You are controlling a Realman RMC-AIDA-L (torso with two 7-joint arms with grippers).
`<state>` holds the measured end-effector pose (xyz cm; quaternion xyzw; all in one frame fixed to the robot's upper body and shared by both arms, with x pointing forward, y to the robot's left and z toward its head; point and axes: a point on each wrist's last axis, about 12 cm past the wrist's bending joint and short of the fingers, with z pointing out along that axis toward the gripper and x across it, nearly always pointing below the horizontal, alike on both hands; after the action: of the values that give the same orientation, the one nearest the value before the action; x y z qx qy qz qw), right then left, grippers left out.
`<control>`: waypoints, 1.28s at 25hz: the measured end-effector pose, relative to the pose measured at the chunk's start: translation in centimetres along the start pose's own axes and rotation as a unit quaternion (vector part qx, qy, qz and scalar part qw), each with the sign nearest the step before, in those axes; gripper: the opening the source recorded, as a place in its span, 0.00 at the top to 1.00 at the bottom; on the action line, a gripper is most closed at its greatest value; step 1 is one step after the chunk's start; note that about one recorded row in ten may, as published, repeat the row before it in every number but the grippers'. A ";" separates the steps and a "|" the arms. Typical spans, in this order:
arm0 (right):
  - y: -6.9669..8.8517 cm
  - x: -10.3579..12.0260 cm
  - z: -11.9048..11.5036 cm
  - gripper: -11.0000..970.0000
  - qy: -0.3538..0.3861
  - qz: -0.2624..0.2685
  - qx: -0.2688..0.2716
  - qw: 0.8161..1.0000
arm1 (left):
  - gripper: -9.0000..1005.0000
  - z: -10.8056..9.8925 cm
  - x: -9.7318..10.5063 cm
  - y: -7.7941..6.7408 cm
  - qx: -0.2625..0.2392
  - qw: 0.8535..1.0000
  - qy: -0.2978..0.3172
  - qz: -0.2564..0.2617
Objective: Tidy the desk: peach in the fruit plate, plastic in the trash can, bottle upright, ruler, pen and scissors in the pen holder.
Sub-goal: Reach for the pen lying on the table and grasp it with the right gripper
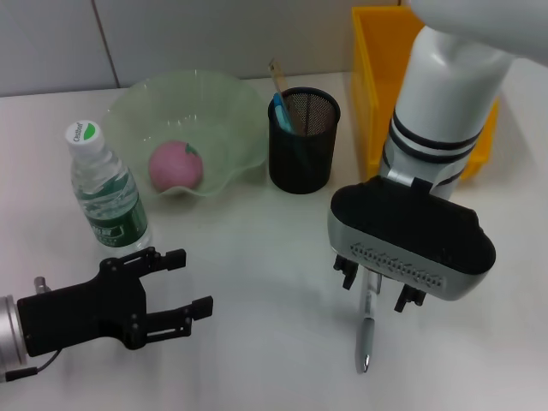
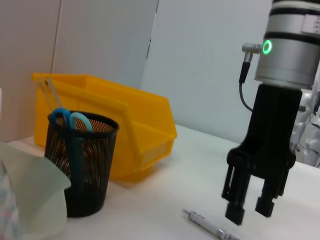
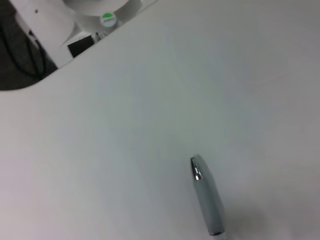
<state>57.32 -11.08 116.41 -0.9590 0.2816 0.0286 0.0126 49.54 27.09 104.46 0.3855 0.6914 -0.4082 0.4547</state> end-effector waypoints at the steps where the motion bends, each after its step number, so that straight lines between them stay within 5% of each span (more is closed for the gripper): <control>1: -0.1 -0.2 0.1 0.34 0.000 -0.015 -0.004 1.000 | 0.21 0.0 -0.1 0.0 -0.001 1.000 -0.005 0.001; 13: -0.4 -0.9 0.4 0.34 0.006 -0.080 -0.012 0.997 | 0.21 -0.1 -0.4 0.1 -0.005 1.000 -0.018 0.001; 32: -0.1 -0.6 1.5 0.35 0.000 -0.078 -0.025 0.997 | 0.21 -0.9 0.0 -0.1 -0.014 1.000 -0.013 0.002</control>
<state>56.80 -10.57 114.99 -0.9782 0.2048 0.0342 -0.0091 49.22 27.87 104.71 0.3752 0.6901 -0.4024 0.4703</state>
